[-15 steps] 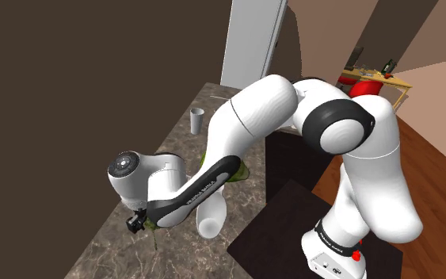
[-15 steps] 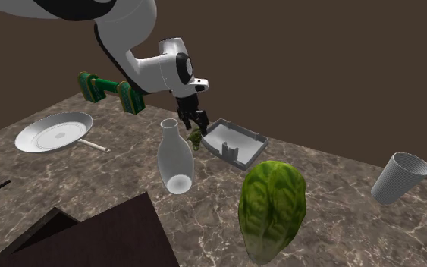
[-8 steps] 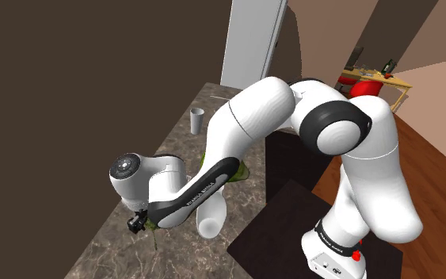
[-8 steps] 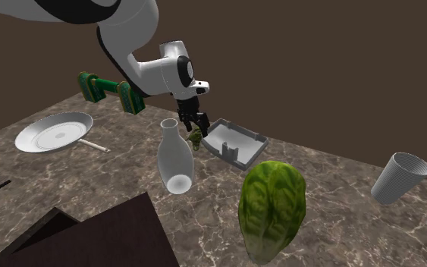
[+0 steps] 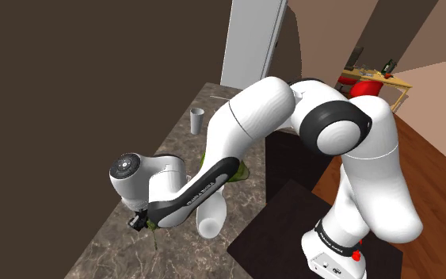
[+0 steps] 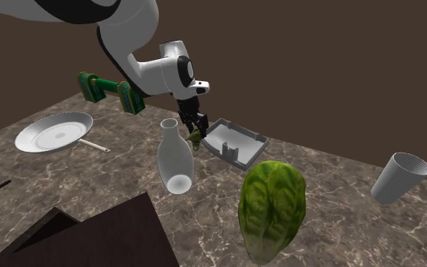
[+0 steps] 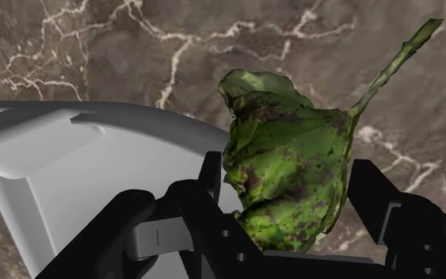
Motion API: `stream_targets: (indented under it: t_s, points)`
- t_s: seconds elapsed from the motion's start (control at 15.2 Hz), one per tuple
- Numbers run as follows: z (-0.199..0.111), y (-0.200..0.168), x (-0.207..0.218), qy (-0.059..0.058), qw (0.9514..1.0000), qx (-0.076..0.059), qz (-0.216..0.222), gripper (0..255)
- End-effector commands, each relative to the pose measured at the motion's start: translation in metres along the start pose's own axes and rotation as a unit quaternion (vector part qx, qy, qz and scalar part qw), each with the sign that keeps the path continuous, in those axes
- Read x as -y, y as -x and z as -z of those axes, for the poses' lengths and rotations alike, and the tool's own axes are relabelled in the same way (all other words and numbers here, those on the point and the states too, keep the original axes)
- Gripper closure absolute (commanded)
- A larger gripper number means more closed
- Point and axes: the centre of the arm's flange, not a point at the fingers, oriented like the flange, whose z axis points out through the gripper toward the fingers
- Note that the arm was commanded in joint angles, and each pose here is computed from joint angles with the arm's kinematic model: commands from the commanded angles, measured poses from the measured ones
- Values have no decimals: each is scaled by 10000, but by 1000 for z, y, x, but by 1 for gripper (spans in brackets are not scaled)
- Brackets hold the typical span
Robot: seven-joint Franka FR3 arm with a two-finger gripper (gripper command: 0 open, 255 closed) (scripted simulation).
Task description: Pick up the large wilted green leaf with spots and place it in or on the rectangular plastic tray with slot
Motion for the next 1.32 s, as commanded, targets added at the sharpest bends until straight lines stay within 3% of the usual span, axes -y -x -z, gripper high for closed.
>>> stream_targets:
  t_s: [0.0, 0.2, 1.25]
  points:
    - [0, 0, 1, -3, 10000, 1, 5, 255]
    - [0, 0, 1, -3, 10000, 1, 5, 255]
    - [82, -5, -19, -3, 10000, 1, 5, 255]
